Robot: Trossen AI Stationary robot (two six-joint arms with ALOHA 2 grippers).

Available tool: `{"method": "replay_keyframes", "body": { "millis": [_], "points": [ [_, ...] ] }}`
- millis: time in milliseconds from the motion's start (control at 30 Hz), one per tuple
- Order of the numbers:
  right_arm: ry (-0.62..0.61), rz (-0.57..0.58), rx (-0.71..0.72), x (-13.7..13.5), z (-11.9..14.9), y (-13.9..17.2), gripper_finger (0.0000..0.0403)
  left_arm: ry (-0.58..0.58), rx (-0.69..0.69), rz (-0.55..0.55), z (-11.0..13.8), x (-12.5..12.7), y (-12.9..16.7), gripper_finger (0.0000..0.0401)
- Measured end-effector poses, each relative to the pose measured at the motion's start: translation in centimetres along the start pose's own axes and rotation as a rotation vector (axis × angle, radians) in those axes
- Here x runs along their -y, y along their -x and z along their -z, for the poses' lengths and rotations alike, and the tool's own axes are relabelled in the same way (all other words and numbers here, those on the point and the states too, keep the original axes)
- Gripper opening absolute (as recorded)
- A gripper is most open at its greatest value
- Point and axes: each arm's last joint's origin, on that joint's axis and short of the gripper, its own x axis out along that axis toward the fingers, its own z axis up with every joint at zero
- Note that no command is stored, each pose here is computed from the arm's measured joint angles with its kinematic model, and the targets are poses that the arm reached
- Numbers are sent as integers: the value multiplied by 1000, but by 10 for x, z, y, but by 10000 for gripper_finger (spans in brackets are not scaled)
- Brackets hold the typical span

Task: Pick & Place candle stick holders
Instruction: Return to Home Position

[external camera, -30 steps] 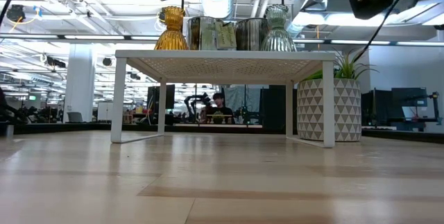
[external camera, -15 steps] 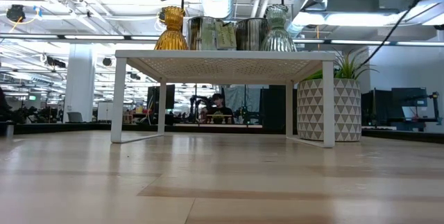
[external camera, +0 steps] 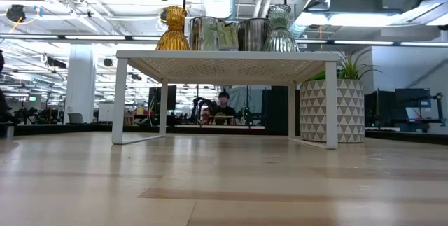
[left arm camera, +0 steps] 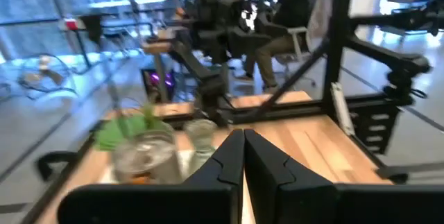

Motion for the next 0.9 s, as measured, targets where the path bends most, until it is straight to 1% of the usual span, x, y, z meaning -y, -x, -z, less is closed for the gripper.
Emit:
{"method": "replay_keyframes", "body": {
  "millis": [67, 167, 233, 267, 367, 400, 433, 500, 567, 633, 733, 900],
  "points": [
    [8, 17, 16, -3, -1, 14, 276, -10, -4, -31, -4, -6, 12, 12],
    [25, 36, 51, -8, -1, 31, 276, 3, -47, -65, -6, -12, 34, 12],
    [25, 51, 45, -7, -2, 33, 276, 25, -51, -68, -7, -12, 48, 11],
    [22, 57, 35, -7, -2, 33, 276, 33, -34, -65, -7, -12, 54, 11],
    [41, 43, 73, -9, -13, 33, 276, 43, 8, -47, -2, -9, 73, 10],
    [46, 46, 56, -8, -12, 33, 276, 43, 26, -47, -1, -9, 80, 11],
    [52, 23, 28, -8, -9, 32, 276, 43, 42, -48, 1, -8, 85, 11],
    [96, -48, 42, -11, -12, 33, 276, 42, 76, -52, 5, -7, 96, 12],
    [130, -89, 70, -14, -18, 36, 276, 41, 96, -54, 9, -6, 104, 11],
    [142, -103, 70, -15, -17, 38, 276, 41, 117, -56, 12, -6, 109, 10],
    [176, -115, 82, -18, -24, 41, 276, 41, 114, -56, 20, -4, 114, 10],
    [201, -104, 56, -22, -34, 48, 276, 44, 132, -58, 21, -4, 121, 12]
  ]
}}
